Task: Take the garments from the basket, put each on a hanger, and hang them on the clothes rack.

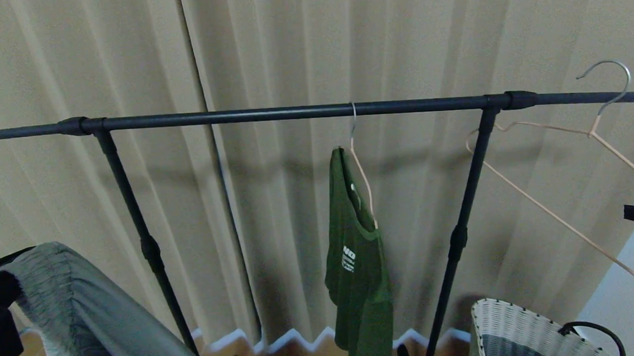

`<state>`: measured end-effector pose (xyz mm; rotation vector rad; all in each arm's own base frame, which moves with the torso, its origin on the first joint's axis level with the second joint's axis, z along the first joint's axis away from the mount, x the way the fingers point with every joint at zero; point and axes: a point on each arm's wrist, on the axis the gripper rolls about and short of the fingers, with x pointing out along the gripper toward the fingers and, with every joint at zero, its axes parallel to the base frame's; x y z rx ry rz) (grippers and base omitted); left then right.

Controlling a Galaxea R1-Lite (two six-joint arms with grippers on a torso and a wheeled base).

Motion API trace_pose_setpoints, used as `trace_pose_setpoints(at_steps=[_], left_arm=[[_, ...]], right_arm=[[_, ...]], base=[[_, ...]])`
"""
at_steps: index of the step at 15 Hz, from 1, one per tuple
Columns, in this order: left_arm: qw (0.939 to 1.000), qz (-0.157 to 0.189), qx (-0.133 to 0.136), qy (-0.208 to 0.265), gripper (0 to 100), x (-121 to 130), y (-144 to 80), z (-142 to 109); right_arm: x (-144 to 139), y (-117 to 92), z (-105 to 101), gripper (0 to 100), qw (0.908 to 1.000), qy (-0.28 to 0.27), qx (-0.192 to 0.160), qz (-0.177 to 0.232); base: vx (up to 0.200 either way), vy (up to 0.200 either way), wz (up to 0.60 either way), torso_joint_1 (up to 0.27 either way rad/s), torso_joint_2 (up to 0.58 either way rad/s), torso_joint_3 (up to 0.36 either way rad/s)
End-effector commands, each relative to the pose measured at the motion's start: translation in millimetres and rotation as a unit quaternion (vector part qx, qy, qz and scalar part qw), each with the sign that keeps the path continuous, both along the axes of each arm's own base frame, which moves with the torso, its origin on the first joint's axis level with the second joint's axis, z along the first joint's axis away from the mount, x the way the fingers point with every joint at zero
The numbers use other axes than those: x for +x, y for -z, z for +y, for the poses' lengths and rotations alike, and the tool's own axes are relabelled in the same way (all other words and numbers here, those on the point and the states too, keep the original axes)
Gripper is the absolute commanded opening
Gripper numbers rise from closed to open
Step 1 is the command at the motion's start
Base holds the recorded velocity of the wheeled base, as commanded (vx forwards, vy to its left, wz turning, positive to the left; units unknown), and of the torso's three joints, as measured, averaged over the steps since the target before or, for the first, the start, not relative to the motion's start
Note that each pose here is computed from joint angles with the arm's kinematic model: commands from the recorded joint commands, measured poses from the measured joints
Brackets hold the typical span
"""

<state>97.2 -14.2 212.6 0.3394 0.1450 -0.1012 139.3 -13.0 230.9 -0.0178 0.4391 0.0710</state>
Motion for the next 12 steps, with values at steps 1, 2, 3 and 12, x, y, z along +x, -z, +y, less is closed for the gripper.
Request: trace_pose_setpoints(at_steps=[1, 2, 3, 12], left_arm=[[1.0, -0.001, -0.001, -0.002, 0, -0.6, 0.1, 0.5], [1.0, 0.002, 0.001, -0.002, 0, -0.7, 1.9, 0.5], [1.0, 0.004, 0.002, -0.002, 0, -1.1, 3.5, 0.6], [0.9998, 0.018, 0.002, -0.001, 0, -5.9, 15.2, 1.2]], right_arm=[[-1.1, 0.0, 0.3, 0, 1.0, -0.001, 0.0, -0.001], [-1.2, 1.6, 0.1, 0, 1.0, 0.0, 0.0, 0.001], [-2.1, 2.6, 0.3, 0, 1.0, 0.0, 0.0, 0.003], [-18.1, 19.4, 2.4, 0, 0.9999, -0.001, 0.002, 0.016]], base=[[-0.2, 0.0, 0.0, 0.007, 0.0, -0.002], [-0.2, 0.0, 0.0, -0.002, 0.0, 0.002], [-0.2, 0.0, 0.0, 0.002, 0.0, 0.007], [-0.156, 0.0, 0.0, 0.002, 0.0, 0.001]])
